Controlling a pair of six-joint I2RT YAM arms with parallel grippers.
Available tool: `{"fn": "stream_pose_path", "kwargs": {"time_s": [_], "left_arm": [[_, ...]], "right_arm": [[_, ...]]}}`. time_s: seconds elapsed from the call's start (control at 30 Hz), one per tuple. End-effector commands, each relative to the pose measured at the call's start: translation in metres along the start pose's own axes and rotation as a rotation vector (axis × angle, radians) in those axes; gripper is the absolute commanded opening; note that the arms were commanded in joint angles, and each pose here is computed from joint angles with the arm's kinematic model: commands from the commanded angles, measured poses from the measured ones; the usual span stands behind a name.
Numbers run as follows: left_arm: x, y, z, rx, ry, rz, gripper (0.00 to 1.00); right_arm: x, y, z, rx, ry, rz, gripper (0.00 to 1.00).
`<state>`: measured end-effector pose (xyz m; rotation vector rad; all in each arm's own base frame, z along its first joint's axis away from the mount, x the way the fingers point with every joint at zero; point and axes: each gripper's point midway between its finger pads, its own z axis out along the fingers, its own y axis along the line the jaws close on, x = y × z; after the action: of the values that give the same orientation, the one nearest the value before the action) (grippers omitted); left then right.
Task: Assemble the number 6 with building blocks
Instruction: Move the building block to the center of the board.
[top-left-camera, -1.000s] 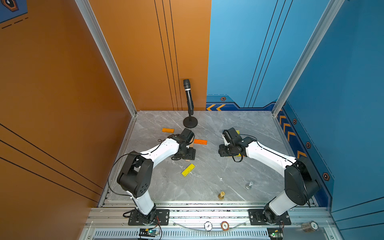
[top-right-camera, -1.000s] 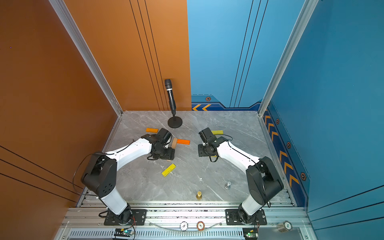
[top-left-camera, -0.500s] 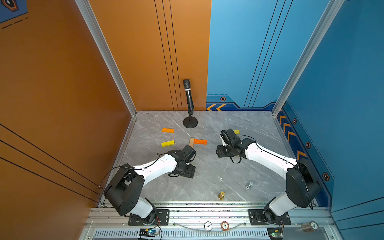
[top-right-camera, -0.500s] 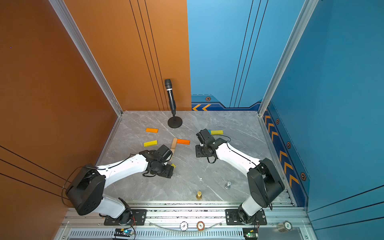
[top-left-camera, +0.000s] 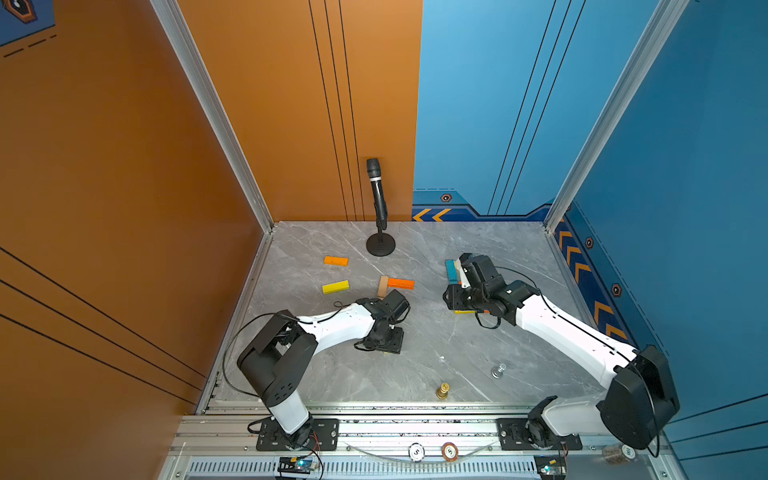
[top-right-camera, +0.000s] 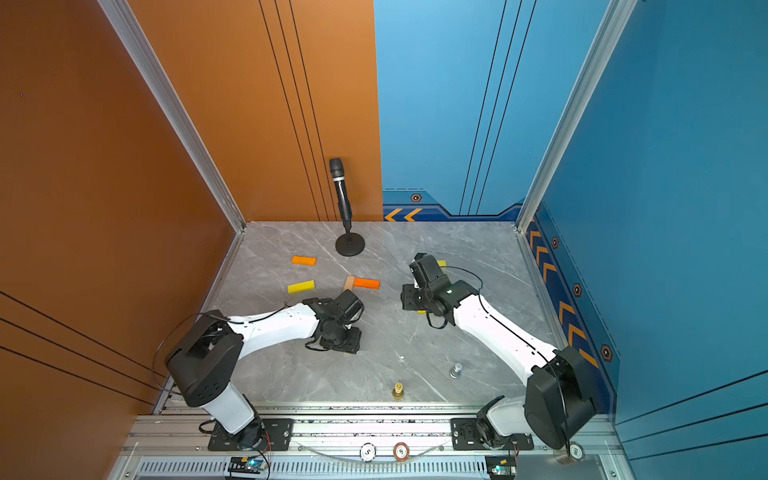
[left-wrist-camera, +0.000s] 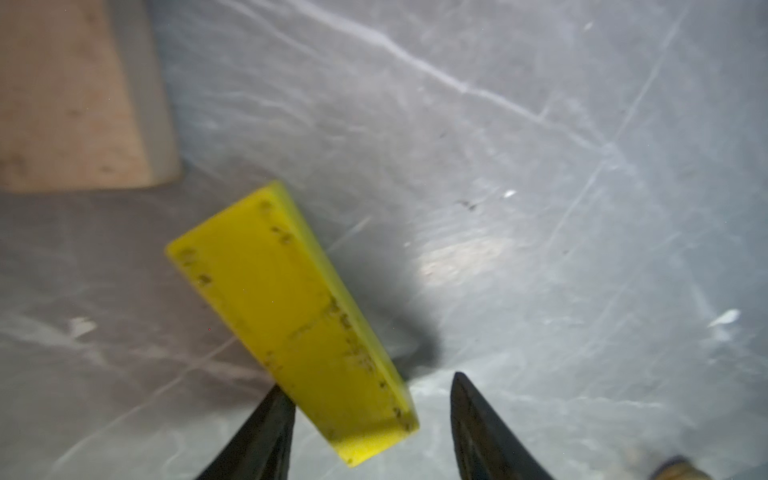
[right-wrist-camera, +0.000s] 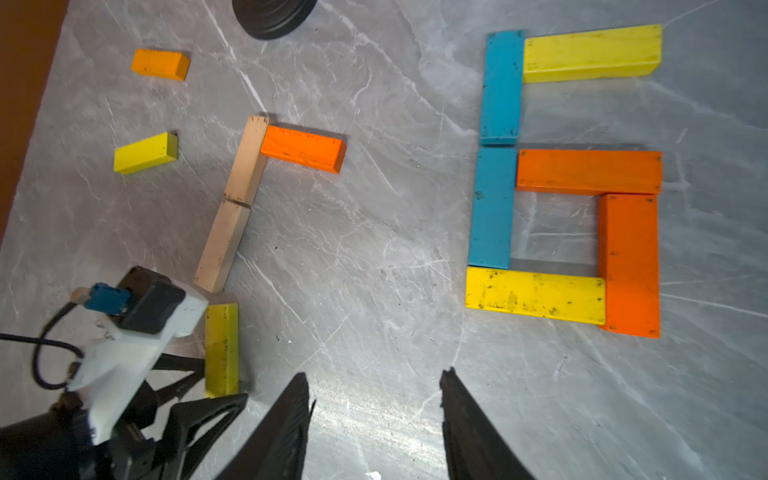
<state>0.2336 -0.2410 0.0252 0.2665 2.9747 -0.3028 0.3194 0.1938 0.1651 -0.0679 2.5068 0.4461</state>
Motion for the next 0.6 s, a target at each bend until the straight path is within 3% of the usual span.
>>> {"fn": "stream_pose_path", "kwargs": {"time_s": [0.0, 0.13, 0.23, 0.4, 0.57], "left_arm": [[-0.018, -0.044, -0.002, 0.149, -0.019, -0.082, 0.63], [-0.043, -0.076, -0.014, 0.253, -0.060, -0.076, 0.72], [-0.052, -0.073, -0.031, 0.281, -0.079, -0.091, 0.76], [-0.053, -0.038, -0.066, 0.311, -0.128, -0.161, 0.80], [-0.044, 0.026, -0.090, 0.221, -0.158, -0.260, 0.84]], "right_arm": [[0.002, -0.013, -0.010, 0.028, -0.012, 0.038, 0.52], [0.005, -0.018, -0.013, 0.045, -0.004, 0.026, 0.52], [0.010, -0.017, -0.014, 0.042, 0.012, 0.001, 0.52], [0.018, -0.008, -0.012, 0.022, 0.040, -0.074, 0.53], [0.037, 0.012, 0.002, 0.045, 0.114, -0.151, 0.54]]}}
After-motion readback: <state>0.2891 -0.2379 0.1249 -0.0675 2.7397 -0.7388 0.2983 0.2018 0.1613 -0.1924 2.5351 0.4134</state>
